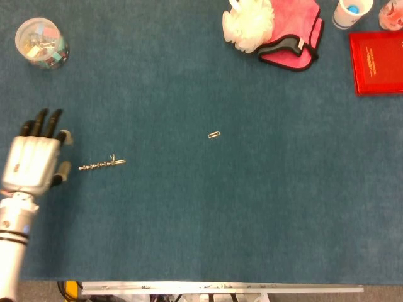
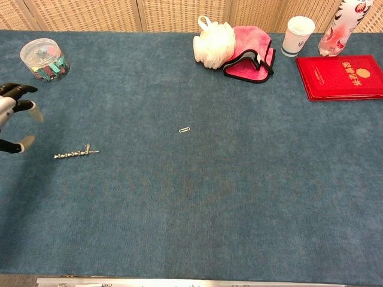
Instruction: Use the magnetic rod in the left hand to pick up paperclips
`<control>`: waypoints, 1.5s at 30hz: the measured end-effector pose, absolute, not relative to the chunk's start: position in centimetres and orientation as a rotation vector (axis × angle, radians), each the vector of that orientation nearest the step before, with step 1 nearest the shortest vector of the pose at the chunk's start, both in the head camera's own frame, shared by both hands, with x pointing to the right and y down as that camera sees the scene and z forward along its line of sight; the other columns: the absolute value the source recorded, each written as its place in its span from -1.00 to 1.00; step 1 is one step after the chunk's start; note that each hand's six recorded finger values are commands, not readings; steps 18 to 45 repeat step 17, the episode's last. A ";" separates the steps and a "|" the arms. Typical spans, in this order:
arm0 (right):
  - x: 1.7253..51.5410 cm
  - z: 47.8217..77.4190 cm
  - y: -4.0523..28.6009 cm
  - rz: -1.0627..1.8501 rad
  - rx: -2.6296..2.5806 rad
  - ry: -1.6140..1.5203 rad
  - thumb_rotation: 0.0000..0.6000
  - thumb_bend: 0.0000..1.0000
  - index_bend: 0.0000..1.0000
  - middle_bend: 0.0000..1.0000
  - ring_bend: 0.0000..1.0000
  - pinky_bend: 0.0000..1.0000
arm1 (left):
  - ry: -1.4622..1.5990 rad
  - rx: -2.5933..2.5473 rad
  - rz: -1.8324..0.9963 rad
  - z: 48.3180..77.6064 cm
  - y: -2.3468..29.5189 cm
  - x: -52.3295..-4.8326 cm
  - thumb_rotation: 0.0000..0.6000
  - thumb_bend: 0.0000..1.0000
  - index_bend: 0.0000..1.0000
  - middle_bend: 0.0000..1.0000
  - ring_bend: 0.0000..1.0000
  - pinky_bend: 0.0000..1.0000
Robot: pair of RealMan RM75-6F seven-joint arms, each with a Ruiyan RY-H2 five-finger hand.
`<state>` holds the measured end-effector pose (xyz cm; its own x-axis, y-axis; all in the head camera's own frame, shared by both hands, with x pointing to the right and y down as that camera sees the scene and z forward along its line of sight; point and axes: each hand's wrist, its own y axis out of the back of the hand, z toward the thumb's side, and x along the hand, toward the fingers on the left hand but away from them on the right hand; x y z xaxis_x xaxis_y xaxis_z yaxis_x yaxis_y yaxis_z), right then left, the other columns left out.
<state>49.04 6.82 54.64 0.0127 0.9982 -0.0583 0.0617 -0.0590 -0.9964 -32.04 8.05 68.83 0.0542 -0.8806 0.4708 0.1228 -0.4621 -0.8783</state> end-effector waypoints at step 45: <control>49.9 56.9 6.3 1.301 -1.287 -1.184 1.00 -0.60 -0.57 -0.63 -0.77 -0.34 | 1.008 -1.394 -1.587 64.0 9.2 -39.9 1.00 -0.29 -0.32 -0.81 -0.94 -0.67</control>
